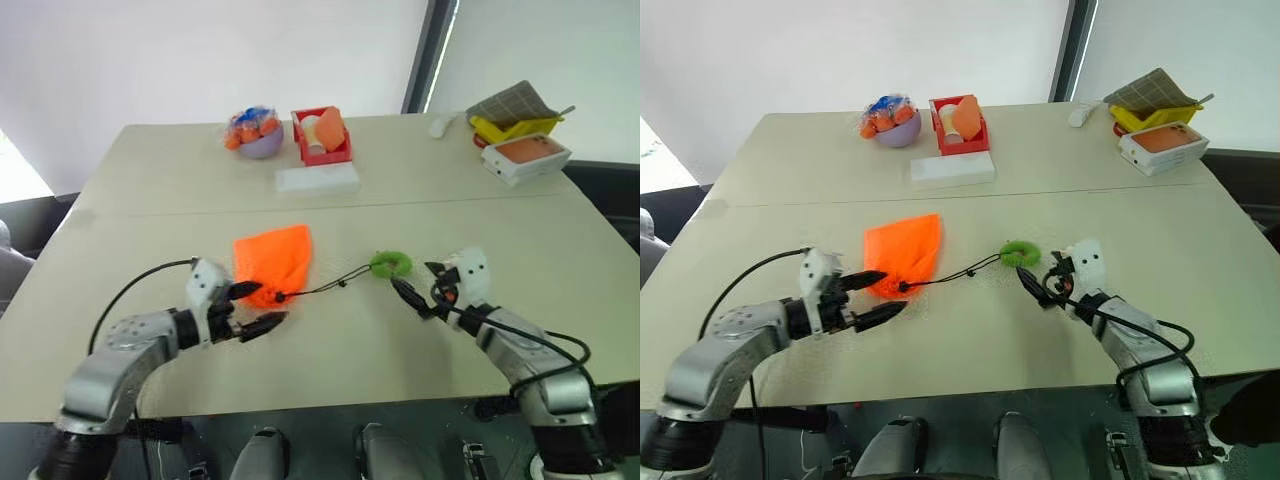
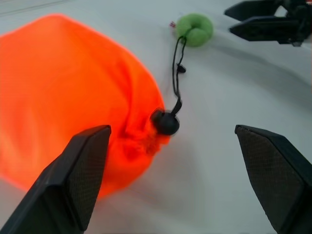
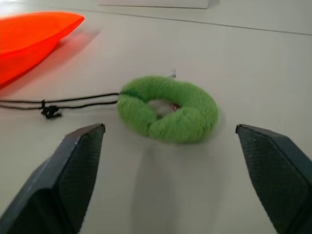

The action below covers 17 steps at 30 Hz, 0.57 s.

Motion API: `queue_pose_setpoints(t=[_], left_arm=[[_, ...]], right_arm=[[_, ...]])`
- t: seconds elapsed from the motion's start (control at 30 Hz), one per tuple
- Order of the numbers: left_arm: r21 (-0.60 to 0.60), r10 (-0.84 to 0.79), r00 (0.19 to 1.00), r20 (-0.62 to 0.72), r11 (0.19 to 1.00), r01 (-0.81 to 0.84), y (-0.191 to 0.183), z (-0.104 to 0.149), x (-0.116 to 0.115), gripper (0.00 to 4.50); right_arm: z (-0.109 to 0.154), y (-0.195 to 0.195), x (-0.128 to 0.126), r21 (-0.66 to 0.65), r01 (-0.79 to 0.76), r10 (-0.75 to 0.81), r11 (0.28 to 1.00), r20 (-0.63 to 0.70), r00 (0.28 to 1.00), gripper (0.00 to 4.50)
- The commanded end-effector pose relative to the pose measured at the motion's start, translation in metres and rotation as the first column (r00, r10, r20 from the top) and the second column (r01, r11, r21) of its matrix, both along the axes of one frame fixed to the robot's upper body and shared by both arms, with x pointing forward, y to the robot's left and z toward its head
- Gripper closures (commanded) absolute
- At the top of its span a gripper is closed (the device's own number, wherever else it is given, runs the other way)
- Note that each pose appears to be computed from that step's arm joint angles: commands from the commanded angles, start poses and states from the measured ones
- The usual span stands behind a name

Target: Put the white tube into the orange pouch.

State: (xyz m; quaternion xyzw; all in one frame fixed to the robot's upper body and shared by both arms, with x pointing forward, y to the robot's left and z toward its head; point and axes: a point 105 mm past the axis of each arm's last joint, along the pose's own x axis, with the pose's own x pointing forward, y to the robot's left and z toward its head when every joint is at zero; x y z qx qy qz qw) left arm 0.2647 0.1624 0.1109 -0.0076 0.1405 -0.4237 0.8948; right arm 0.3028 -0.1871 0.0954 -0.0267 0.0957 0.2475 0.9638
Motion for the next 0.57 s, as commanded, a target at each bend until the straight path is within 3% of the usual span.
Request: queue_pose_setpoints(t=[0.03, 0.3, 0.57], left_arm=[[-0.059, 0.111, 0.993, 0.047, 0.992, -0.108, 0.021, 0.019, 0.004, 0.0], [-0.008, 0.485, 0.869, 0.102, 0.873, -0.487, 0.104, -0.004, 0.018, 0.0], [0.022, 0.523, 0.832, 0.186, 0.844, -0.536, 0.11, -0.017, 0.021, 0.0]], right_arm=[[0.023, -0.005, -0.008, 0.034, -0.036, 0.033, 0.999, 0.095, 0.995, 0.03], [0.019, -0.03, -0.017, 0.097, -0.014, 0.003, 0.995, 0.105, 0.994, 0.03], [0.016, -0.029, -0.016, 0.059, -0.041, 0.033, 0.997, 0.134, 0.99, 0.03]])
